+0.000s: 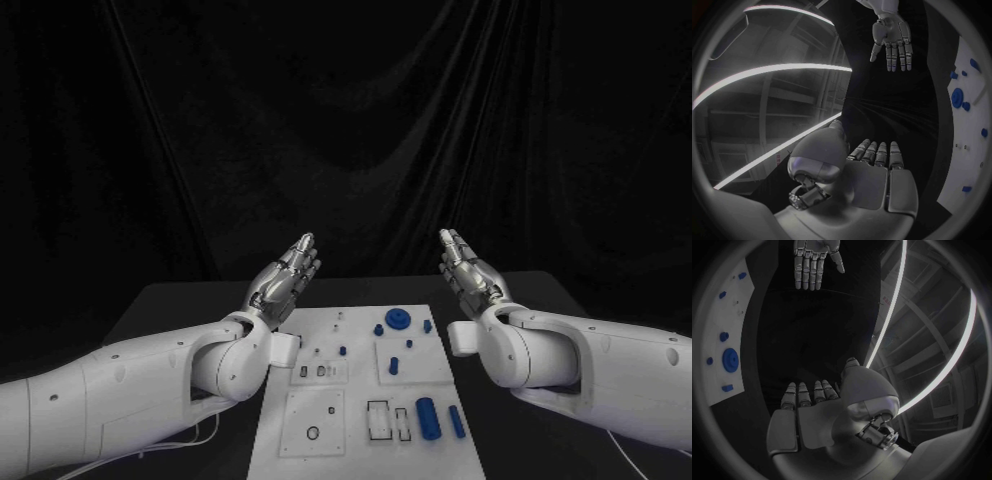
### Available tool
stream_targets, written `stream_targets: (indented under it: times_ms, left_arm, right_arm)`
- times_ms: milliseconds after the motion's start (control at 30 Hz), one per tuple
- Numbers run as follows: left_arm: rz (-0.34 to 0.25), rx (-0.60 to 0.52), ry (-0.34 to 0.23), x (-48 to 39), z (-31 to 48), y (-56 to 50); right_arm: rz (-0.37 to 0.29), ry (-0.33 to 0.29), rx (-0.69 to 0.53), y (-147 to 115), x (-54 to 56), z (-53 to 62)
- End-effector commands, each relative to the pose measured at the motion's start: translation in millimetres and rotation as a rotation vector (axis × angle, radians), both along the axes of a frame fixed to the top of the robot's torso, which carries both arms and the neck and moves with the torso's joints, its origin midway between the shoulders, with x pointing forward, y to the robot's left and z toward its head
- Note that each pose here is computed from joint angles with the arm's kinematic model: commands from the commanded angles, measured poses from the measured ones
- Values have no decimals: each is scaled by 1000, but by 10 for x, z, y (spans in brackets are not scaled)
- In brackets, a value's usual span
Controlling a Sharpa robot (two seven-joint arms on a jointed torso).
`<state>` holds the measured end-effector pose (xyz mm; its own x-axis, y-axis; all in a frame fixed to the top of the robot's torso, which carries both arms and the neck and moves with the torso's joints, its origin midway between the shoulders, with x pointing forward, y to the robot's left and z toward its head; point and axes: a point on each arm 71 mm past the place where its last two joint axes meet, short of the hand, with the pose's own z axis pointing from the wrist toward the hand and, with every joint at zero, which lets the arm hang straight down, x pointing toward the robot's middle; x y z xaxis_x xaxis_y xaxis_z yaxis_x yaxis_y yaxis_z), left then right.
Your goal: Assemble the parts on the task board
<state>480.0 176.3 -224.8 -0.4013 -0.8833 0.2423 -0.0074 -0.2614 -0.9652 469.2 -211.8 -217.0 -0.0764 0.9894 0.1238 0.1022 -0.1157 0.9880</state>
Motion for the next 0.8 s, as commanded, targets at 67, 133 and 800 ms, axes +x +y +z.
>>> stream_targets:
  times_ms: [67,133,800]
  left_arm:
    - [-39,-161,-126,-10,137,36]
    - [-51,-158,-126,-5,134,87]
    - [-51,-75,-159,-95,170,491]
  right_arm:
    - [39,-2,19,-14,17,9]
    - [56,-11,17,-23,18,16]
    - [421,60,-154,-37,320,598]
